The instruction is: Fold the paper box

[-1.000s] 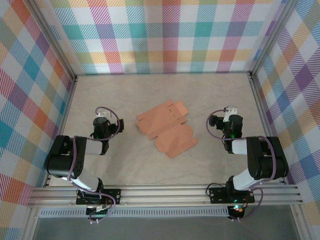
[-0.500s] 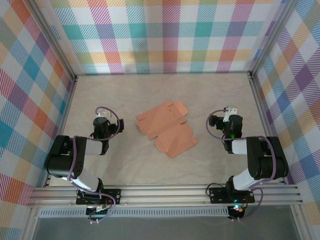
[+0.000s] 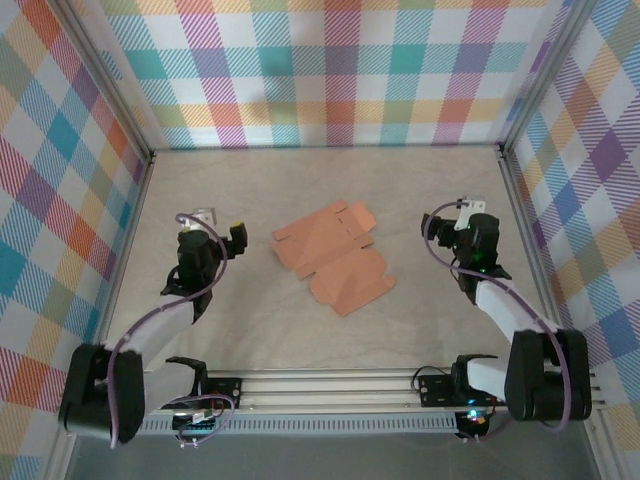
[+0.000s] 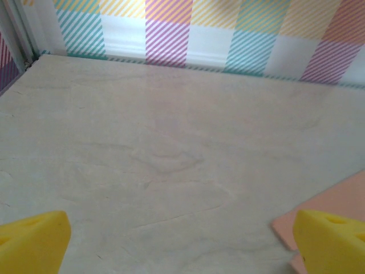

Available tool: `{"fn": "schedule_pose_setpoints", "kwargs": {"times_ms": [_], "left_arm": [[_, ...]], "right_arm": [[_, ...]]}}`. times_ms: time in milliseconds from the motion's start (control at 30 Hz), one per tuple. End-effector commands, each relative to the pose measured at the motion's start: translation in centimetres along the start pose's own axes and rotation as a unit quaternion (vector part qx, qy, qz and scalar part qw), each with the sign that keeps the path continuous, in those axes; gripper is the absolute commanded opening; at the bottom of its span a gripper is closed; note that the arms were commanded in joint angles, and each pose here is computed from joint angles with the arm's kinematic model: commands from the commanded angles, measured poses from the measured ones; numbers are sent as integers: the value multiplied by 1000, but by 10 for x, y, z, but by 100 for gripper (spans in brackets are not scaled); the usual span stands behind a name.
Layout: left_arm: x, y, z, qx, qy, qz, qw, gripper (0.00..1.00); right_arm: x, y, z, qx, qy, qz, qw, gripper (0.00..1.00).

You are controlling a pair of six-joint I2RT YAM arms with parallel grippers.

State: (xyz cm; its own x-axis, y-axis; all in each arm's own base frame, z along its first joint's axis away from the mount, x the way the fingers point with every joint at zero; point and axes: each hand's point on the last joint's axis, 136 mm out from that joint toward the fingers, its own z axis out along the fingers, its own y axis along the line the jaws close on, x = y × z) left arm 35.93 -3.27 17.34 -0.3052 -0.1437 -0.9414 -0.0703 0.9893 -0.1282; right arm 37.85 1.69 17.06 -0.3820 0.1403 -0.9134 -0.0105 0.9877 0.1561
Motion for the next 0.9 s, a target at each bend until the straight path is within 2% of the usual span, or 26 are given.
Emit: {"fn": "schedule_pose_setpoints", "kwargs": {"times_ms": [0, 100, 233, 367, 500, 667, 800, 867], "left_arm": [[8, -2, -20, 2, 52, -97, 994, 100], [9, -23, -29, 42, 89, -188, 977, 100], [31, -43, -27, 33, 171, -294, 940, 100], [54, -72, -18, 18, 228, -335, 914, 100], [76, -97, -2, 14, 281, -344, 896, 99], [98, -115, 13, 11, 322, -350, 880, 77], [106, -120, 19, 10, 330, -352, 876, 58], [114, -121, 24, 8, 337, -349, 874, 52]], "right_arm": [[13, 18, -13, -32, 79, 59, 995, 100], [11, 46, -19, -88, 107, 84, 987, 100], [19, 87, -25, -135, 134, 74, 979, 100], [35, 121, -28, -155, 160, 35, 974, 100], [48, 132, -22, -158, 184, 34, 970, 100], [54, 135, -16, -154, 200, 39, 967, 100], [57, 135, -13, -149, 206, 43, 966, 100], [58, 135, -12, -148, 209, 44, 966, 100]]}}
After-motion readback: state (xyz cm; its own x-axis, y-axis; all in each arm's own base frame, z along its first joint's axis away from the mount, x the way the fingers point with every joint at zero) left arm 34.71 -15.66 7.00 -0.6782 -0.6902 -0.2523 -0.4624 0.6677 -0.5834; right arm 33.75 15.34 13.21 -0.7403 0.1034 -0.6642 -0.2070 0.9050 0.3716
